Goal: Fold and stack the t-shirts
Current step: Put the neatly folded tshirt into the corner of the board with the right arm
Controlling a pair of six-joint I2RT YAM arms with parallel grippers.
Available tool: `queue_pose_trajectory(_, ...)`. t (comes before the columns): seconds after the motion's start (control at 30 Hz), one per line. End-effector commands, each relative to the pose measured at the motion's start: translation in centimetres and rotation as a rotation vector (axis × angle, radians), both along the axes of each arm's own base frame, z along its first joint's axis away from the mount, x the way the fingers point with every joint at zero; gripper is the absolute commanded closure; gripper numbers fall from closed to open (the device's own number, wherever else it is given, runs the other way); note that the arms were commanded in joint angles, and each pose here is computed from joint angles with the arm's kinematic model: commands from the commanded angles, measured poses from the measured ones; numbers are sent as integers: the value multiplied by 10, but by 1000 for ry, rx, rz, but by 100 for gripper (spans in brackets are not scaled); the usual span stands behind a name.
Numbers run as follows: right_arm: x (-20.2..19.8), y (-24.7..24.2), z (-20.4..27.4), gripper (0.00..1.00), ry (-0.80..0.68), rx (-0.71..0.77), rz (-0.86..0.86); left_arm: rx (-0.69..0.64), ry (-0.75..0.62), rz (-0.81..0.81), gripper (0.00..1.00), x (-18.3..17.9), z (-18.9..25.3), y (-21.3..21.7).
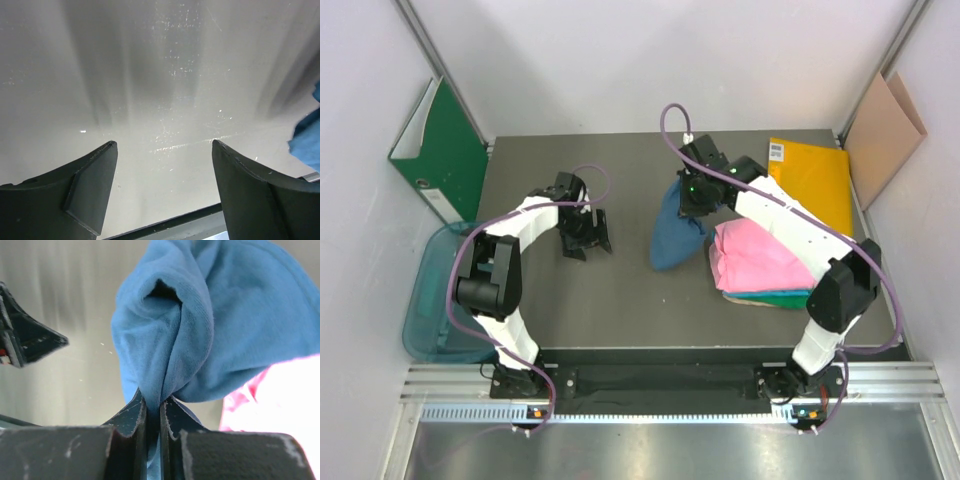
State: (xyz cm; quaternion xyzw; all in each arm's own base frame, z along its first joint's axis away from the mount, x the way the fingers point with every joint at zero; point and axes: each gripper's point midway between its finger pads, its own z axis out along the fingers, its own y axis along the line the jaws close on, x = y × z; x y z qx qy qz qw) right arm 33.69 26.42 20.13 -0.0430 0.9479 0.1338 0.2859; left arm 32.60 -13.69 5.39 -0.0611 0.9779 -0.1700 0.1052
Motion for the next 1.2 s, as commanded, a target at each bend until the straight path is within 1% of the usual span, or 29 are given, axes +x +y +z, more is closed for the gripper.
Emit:
queue_pose_trajectory(0.0, -17, -29, 24, 100, -25, -55, -44, -16, -34, -16, 19, 12, 8, -3)
queue_pose_trajectory(0.17, -32, -63, 30, 100, -35, -72, -119, -19, -23, -26, 18, 9, 4, -3)
queue_pose_trajectory(0.27, -39, -93, 47, 100, -74, -78, -184, -19, -15, -30, 18, 8, 1, -3)
queue_pose_trajectory(0.3, -41, -107, 61, 100, -104, -64, -214, -19, -14, -32, 18, 7, 1, -3)
queue_pose_trajectory(0.4, -48, -139, 84, 96, -154, -61, -280, -20, -5, -36, 19, 5, -2, -3)
queue_pose_trajectory(0.43, -51, -148, 85, 94, -152, -70, -297, -24, -3, -38, 18, 4, -3, -4)
queue_pose_trajectory(0.53, -61, -185, 70, 93, -111, -115, -373, -26, 1, -38, 18, 4, -5, -4)
queue_pose_trajectory(0.57, -68, -191, 49, 95, -55, -127, -374, -31, 4, -38, 18, 5, -6, -5)
queue_pose_trajectory(0.6, -71, -203, 42, 95, -45, -128, -393, -34, 2, -39, 19, 6, -5, -6)
queue_pose_trajectory(0.63, -67, -204, 35, 95, -53, -110, -398, -38, 4, -40, 19, 6, -6, -7)
queue_pose_trajectory(0.67, -75, -206, 11, 94, 2, -115, -395, -42, 7, -41, 18, 6, -6, -8)
queue_pose_trajectory(0.73, -77, -213, -9, 94, 45, -102, -410, -43, 9, -45, 19, 7, -6, -8)
queue_pose_trajectory(0.77, -85, -213, -30, 94, 109, -103, -402, -37, 14, -48, 19, 6, -7, -7)
queue_pose_trajectory(0.87, -97, -221, -68, 96, 229, -139, -422, -32, 9, -53, 19, 6, -5, -6)
queue_pose_trajectory(0.97, -102, -232, -90, 95, 295, -162, -454, -31, 12, -55, 19, 6, -5, -6)
queue_pose_trajectory(1.1, -98, -250, -96, 95, 325, -226, -502, -37, 17, -56, 19, 5, -5, -7)
queue_pose_trajectory(1.17, -89, -256, -91, 95, 319, -249, -513, -47, 20, -54, 18, 4, -5, -9)
